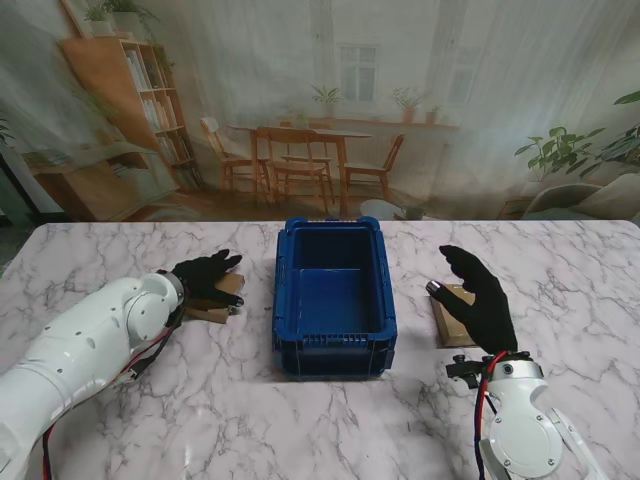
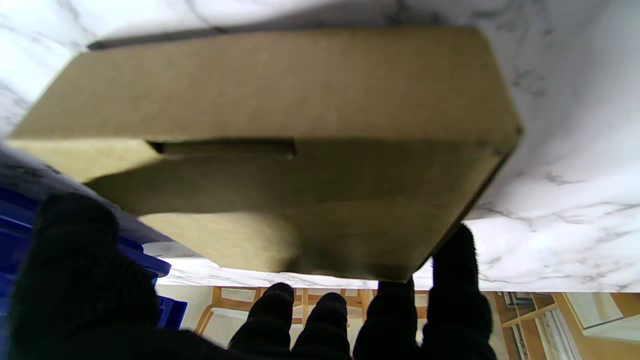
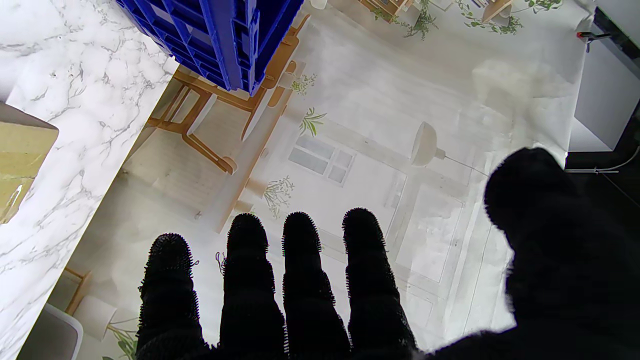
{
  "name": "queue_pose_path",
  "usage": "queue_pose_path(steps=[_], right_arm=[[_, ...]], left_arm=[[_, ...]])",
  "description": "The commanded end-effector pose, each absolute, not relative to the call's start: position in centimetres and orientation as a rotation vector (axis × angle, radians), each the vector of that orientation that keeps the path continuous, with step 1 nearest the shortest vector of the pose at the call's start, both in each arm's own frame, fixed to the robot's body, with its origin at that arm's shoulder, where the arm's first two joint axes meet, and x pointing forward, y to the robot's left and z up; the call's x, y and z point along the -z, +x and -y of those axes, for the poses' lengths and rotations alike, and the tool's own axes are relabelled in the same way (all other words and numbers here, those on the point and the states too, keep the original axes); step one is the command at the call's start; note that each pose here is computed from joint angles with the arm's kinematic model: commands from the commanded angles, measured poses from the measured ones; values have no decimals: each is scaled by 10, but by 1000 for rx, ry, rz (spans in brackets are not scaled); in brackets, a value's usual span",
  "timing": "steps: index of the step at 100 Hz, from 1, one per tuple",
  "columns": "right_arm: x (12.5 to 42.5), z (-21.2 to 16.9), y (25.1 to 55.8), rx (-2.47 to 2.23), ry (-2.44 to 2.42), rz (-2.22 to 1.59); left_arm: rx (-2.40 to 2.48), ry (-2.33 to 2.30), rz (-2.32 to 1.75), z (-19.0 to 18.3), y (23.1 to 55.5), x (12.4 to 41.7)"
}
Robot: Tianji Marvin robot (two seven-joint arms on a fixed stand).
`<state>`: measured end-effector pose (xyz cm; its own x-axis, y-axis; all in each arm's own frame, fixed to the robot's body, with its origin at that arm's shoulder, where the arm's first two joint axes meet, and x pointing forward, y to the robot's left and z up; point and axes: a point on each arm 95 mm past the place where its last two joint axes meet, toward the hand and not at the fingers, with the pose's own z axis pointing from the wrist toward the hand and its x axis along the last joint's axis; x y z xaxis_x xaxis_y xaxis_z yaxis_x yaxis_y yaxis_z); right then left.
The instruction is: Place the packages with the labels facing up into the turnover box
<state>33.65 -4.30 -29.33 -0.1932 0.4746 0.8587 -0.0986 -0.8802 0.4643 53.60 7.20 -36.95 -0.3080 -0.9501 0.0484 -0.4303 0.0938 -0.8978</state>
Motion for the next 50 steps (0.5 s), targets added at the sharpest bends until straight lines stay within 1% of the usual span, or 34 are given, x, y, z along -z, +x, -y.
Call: queue_pose_path(steps=[1,50], right_arm=[[294,41,336,-2125,1715,-436],[293,40,337,-2130,1723,-422]], left_arm=[[1172,-1362,-1810,-66,538,370],[1142,-1340,-1846,-60,537,378]])
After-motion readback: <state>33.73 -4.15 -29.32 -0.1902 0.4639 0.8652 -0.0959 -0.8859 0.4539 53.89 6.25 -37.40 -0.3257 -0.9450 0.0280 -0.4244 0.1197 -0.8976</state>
